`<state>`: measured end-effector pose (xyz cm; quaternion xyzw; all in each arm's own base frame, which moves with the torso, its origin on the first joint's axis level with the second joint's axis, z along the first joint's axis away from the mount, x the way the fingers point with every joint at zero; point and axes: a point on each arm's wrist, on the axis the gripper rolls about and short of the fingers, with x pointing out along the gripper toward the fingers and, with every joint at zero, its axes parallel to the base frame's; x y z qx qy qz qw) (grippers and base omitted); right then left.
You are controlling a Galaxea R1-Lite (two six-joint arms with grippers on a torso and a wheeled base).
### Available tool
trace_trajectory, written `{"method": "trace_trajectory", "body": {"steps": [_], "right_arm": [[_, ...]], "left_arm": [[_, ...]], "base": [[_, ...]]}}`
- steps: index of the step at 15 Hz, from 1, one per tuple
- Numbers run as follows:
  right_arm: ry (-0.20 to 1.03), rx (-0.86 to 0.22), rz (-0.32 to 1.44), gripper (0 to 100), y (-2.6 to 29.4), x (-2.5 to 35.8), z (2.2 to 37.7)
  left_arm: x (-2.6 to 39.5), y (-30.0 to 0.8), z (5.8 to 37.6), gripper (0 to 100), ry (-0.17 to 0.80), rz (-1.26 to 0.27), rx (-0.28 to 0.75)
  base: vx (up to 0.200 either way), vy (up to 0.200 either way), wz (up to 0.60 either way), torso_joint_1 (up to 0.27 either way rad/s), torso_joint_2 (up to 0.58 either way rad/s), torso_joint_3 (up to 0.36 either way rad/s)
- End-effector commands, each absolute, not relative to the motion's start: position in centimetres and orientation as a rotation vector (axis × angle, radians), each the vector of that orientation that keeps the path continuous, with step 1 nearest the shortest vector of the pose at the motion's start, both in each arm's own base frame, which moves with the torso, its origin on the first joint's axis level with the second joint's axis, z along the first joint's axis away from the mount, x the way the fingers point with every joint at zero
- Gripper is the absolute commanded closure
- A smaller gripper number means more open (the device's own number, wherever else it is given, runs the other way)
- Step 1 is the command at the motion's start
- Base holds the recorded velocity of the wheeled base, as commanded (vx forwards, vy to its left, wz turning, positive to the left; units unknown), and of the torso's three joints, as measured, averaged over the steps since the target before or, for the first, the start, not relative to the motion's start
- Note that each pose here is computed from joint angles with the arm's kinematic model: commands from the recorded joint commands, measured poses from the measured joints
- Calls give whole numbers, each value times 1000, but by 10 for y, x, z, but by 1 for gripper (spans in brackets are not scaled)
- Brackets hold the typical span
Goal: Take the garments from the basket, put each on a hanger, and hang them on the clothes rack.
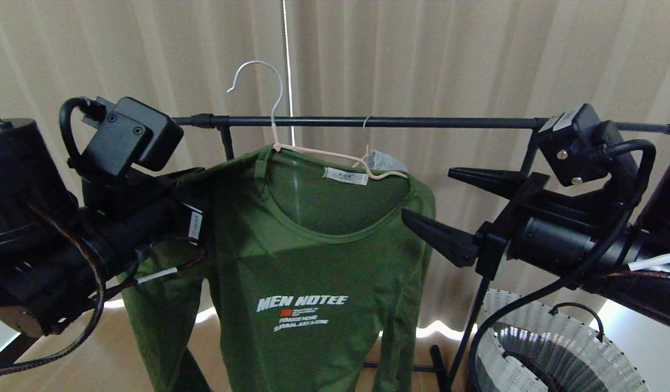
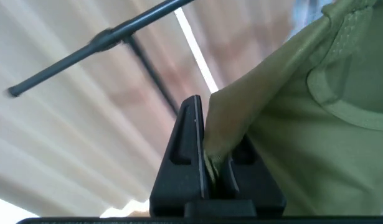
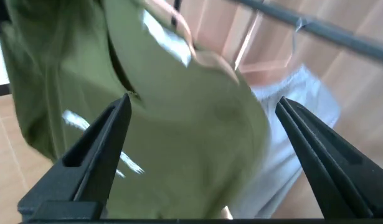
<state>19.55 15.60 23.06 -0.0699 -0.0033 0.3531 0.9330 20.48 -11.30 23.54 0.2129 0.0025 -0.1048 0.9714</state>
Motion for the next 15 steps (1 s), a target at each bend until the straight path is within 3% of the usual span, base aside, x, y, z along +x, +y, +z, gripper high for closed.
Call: {"method": "trace_trajectory", "body": {"steps": [1,6,15], "right_arm": [[-31,-161,722,0,162,203,236],[-80,-272,699,0,174,222,240],[-100,-356,625,0,178,242,242]], "left_arm": [[203,-122,234,100,3,-251,428],[205,-135,233,100,-42,-288,417],[196,-145,233,100,-55,-345,424]], "base": [[0,0,0,0,0,0],[0,0,0,0,0,0],[0,0,0,0,0,0]]}}
